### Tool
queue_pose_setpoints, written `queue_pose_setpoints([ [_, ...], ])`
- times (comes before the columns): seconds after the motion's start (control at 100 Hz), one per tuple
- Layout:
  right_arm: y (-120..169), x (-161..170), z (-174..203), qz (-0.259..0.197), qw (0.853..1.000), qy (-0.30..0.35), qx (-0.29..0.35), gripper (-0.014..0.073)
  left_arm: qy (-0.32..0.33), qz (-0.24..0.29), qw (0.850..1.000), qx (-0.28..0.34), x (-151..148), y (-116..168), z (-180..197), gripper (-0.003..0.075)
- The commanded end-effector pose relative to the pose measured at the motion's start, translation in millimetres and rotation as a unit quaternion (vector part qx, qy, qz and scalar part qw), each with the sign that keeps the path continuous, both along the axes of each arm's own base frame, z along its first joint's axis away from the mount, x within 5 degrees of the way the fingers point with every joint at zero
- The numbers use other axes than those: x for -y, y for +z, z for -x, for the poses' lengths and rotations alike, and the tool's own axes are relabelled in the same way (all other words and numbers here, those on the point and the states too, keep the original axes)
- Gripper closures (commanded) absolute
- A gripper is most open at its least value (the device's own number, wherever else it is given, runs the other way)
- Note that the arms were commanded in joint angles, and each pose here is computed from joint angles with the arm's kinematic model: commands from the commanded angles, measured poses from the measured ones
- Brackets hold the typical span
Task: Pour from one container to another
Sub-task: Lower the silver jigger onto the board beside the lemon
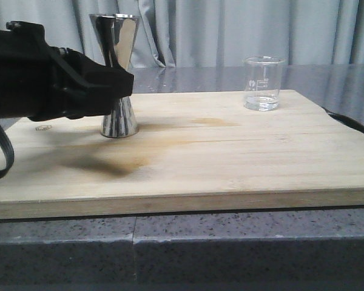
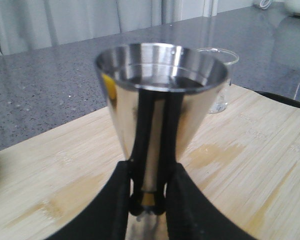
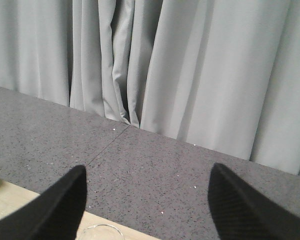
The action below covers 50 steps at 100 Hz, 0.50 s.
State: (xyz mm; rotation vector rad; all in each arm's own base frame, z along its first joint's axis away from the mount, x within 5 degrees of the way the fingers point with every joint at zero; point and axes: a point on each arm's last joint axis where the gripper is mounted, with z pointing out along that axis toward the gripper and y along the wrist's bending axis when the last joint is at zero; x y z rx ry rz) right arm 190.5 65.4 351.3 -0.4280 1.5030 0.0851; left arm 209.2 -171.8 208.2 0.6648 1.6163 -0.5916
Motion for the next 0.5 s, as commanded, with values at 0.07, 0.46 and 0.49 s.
queue_pose_setpoints([
  [0.07, 19.0, 2.2, 3.9, -0.015, 0.998, -0.002, 0.056, 0.0155, -0.008, 0.033, 0.999, 0.031, 3.5, 15.8, -0.2, 0.0738],
  [0.46, 19.0, 2.2, 3.9, -0.015, 0.998, -0.002, 0.056, 0.0155, -0.011, 0.03, 0.999, 0.032, 3.8, 15.5, 0.2, 0.0549],
  [0.49, 19.0, 2.2, 3.9, -0.015, 0.998, -0.002, 0.056, 0.0155, -0.011, 0.03, 0.999, 0.032, 3.8, 15.5, 0.2, 0.0541],
])
